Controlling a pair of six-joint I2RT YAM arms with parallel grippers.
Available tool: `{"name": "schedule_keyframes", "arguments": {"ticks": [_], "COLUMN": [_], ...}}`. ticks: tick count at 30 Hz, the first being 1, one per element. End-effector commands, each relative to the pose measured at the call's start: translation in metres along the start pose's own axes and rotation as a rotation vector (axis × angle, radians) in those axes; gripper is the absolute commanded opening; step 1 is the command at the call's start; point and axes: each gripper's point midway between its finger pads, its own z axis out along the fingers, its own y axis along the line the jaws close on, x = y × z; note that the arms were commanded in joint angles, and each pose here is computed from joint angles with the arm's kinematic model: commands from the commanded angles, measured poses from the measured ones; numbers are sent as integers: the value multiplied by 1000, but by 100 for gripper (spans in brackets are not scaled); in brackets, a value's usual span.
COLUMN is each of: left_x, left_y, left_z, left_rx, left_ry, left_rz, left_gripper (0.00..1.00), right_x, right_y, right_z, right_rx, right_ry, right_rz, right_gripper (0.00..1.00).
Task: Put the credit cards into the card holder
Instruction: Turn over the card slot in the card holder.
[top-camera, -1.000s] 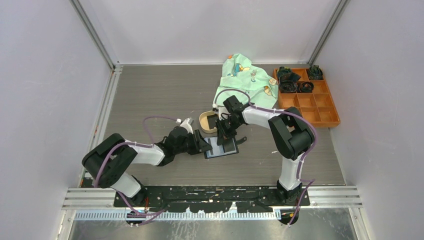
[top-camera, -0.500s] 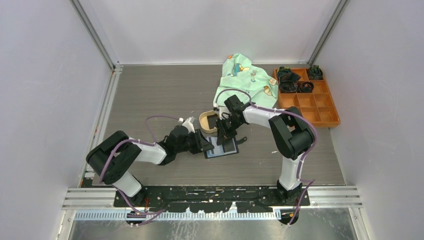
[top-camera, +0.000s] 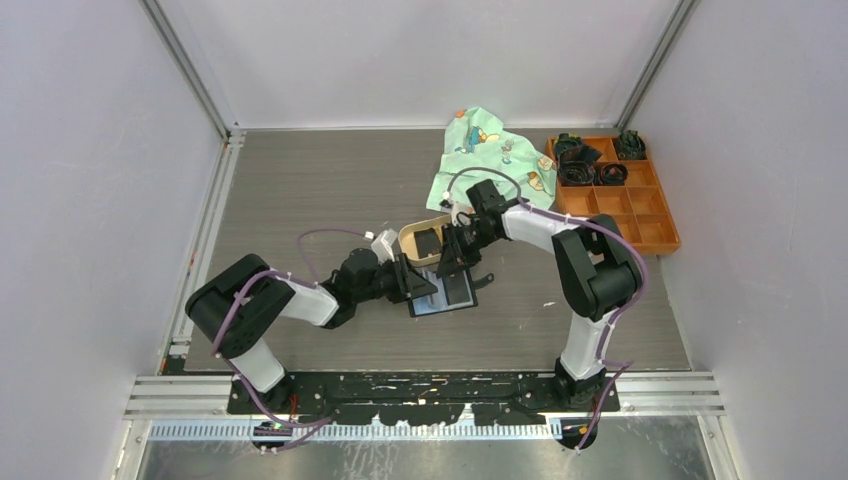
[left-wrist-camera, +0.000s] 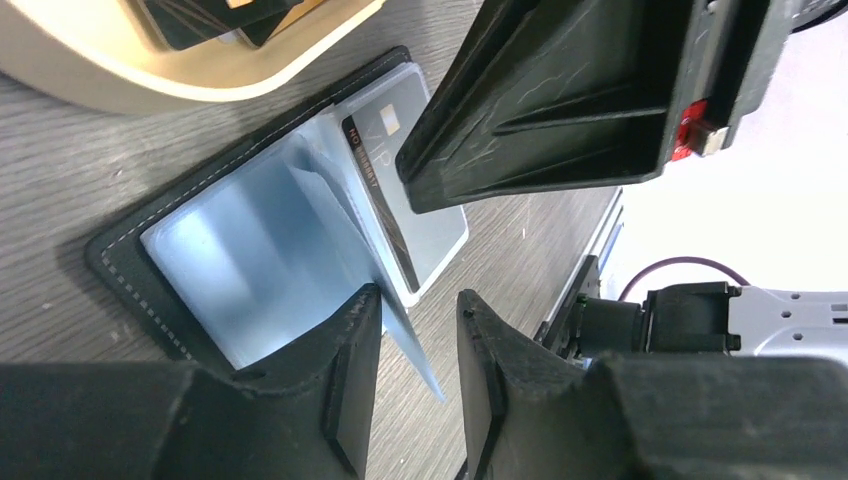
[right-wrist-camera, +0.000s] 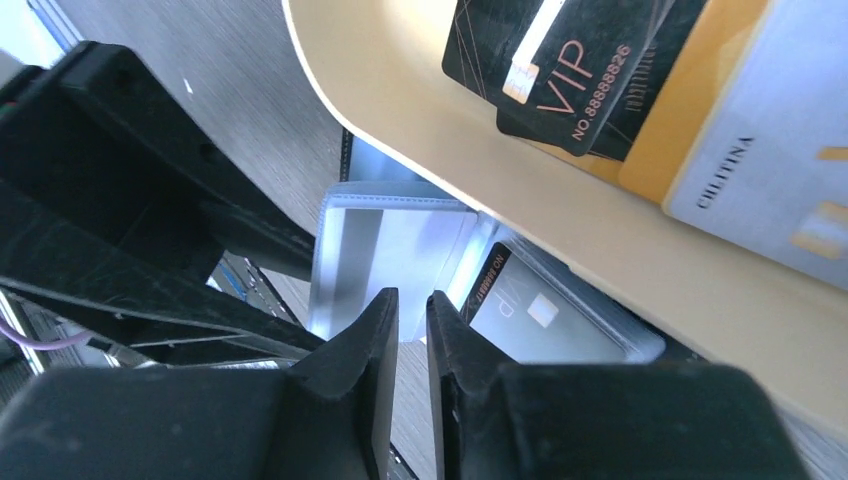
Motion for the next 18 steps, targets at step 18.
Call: {"name": "schedule_keyframes", "arguments": {"ticks": [18], "left_x": [-14], "left_y": [-31], "left_z": [20], "left_rx": [110], "left_ry": [-16], "left_rz": [45], "left_gripper": [40], "right_x": [-15], "right_y": [-1], "right_z": [-18], "right_rx": [-167], "right_ry": [-72], "right_rz": [184], "right_gripper": [36]}}
